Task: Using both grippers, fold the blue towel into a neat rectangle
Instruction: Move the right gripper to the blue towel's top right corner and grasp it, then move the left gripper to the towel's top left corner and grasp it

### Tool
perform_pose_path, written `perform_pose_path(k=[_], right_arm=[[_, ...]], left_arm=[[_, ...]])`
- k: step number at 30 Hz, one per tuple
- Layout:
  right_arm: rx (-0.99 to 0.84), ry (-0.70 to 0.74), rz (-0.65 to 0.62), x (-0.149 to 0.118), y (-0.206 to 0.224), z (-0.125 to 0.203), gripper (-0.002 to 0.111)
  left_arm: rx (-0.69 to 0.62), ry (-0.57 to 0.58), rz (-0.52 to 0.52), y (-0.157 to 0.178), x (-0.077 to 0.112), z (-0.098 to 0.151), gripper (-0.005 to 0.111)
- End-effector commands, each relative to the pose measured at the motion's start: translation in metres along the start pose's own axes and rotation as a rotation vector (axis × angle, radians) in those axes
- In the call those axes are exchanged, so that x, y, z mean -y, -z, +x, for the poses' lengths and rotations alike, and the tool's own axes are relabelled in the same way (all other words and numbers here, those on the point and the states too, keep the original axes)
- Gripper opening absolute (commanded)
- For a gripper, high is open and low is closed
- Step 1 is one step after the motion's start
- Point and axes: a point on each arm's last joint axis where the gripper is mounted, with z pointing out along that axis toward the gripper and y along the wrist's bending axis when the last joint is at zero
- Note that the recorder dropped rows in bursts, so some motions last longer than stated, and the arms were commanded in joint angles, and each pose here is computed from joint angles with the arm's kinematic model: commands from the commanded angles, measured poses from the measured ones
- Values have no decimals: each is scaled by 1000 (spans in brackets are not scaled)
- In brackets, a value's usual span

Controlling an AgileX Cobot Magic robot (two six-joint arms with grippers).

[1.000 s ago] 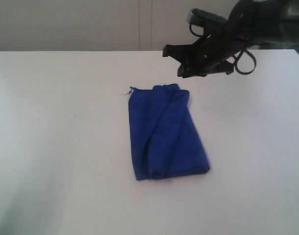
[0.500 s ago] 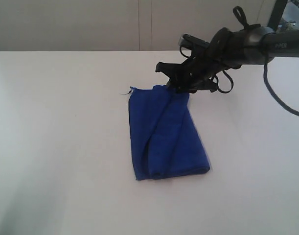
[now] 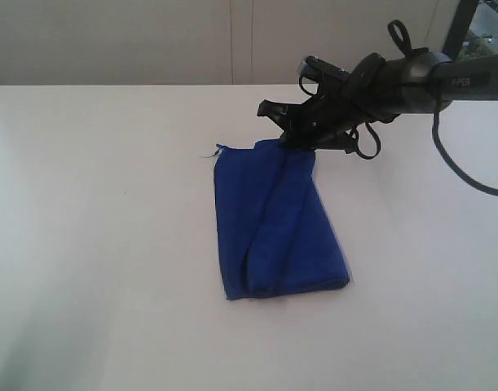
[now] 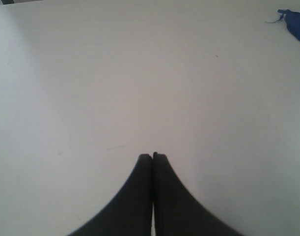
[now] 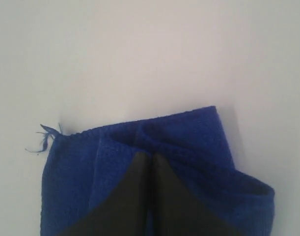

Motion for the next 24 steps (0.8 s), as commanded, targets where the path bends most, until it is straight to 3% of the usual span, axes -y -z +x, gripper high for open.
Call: perform_pose_path(k=[1, 4, 8, 24], right_arm=[[39, 49, -14, -8, 22, -15, 0], [14, 195, 21, -12, 58, -26, 0], [-67, 334, 94, -8, 70, -23, 0], [-71, 346, 105, -7, 68, -22, 0]], left_arm=[[3, 10, -2, 0, 0, 1, 0], [3, 10, -2, 0, 0, 1, 0], [3, 10, -2, 0, 0, 1, 0], [3, 10, -2, 0, 0, 1, 0]])
